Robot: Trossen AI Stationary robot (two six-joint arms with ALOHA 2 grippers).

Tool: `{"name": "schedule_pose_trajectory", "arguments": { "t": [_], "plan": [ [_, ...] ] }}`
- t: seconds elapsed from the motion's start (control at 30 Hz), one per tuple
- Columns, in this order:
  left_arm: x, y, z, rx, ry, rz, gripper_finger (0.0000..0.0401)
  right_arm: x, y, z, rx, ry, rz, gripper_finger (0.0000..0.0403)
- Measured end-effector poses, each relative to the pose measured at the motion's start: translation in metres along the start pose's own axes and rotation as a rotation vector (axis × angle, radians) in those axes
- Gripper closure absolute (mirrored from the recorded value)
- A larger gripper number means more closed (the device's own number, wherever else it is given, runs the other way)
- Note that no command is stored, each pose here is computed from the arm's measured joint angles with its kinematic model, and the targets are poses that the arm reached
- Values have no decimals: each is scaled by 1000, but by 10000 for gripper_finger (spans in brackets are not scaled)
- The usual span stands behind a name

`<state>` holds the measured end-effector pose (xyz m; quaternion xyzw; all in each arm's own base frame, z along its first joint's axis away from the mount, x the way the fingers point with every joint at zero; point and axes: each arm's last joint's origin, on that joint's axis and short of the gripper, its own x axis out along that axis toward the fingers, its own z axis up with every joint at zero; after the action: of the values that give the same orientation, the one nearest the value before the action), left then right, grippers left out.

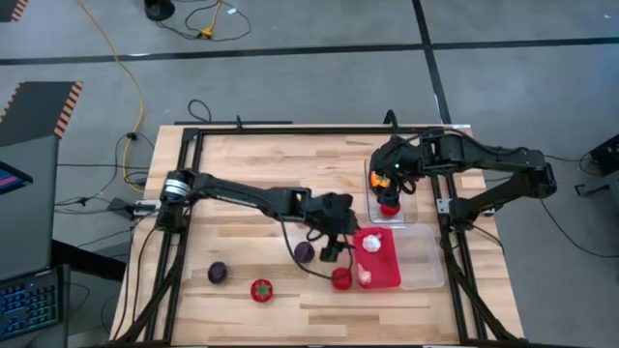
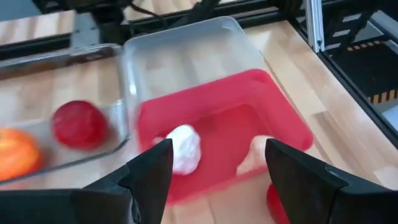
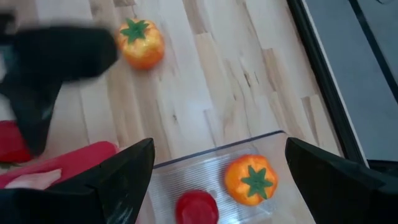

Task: Sort produce into baskets
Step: Put the right red tomato into the top transparent bin

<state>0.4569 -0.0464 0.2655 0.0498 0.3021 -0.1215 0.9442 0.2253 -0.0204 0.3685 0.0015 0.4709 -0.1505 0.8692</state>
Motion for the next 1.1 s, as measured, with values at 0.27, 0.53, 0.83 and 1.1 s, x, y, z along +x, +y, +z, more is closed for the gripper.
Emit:
{"name": "schedule_pose_trajectory", "arguments": {
  "t": [0.27, 0.53, 0.83, 1.1],
  "plan": [
    [-67, 11, -3, -40, 70, 127, 161, -4, 15, -1, -33, -14, 39, 17],
    [-141, 4, -41, -107, 8, 359, 161, -6, 23, 0, -49, -40, 62, 17],
    [-183, -12, -120, -221, -229, 480, 161, -9, 33, 5, -60, -111, 120, 5],
    [-195, -21, -167, -307, -344, 469, 161, -14, 54, 14, -8, -253, 205, 4]
  ]
}}
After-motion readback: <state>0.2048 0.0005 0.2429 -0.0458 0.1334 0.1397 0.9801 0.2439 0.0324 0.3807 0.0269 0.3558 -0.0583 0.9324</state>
